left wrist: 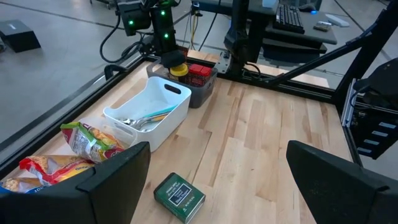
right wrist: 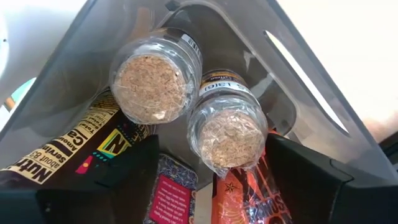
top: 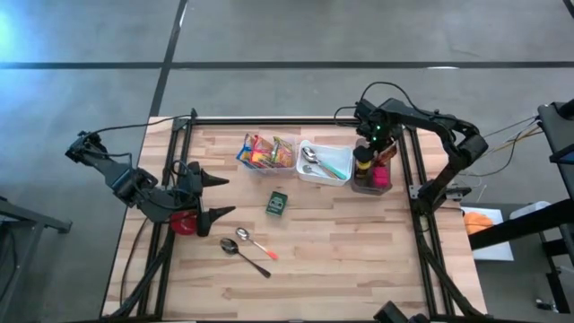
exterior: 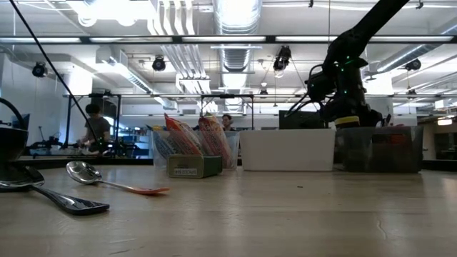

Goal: Pick & Place Food Item
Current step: Put the brown seasoning bottle into the black bin, then put the orange and white spoon into the white bin

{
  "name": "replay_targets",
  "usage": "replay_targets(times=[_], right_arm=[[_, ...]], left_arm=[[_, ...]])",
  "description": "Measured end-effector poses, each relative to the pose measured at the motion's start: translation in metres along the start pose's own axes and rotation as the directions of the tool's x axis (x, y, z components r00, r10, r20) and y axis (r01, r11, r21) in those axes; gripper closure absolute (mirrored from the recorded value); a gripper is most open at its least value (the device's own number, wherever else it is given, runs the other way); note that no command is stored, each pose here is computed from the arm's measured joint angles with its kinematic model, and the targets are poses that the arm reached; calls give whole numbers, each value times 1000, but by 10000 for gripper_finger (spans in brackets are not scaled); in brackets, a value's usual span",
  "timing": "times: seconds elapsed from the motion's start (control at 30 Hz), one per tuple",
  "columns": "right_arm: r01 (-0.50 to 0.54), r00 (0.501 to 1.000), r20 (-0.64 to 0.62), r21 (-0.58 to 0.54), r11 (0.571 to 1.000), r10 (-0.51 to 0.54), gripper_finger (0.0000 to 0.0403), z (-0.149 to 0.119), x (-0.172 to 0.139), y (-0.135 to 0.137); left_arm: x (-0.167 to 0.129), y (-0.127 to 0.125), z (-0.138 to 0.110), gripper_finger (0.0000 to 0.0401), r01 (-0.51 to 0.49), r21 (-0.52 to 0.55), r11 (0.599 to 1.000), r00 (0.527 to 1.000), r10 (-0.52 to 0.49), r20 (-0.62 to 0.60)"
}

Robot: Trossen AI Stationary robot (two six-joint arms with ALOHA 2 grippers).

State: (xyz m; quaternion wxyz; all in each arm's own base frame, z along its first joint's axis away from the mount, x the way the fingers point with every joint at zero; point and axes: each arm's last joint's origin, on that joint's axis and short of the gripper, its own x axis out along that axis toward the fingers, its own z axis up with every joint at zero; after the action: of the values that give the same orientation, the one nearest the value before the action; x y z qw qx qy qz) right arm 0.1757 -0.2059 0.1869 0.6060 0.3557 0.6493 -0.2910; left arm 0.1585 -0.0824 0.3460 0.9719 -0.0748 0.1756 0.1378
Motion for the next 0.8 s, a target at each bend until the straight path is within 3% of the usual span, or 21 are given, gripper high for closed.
replay_targets(times=[0.47,0.63,0.8], right_arm=[[4,999,39,6,1000,-4,97,-12,-18,0],[63,998,-25,32,997,-62,97,-19,-30,-1],[63,998,12,57,996,-63,97,-20,-43,2]], left_arm=[[0,0,0,20,1,0,1000,1000,-1,0],[0,0,0,20,0,0,1000,1000,0,0],[0,0,0,20,0,1,1000,1000,0,0]])
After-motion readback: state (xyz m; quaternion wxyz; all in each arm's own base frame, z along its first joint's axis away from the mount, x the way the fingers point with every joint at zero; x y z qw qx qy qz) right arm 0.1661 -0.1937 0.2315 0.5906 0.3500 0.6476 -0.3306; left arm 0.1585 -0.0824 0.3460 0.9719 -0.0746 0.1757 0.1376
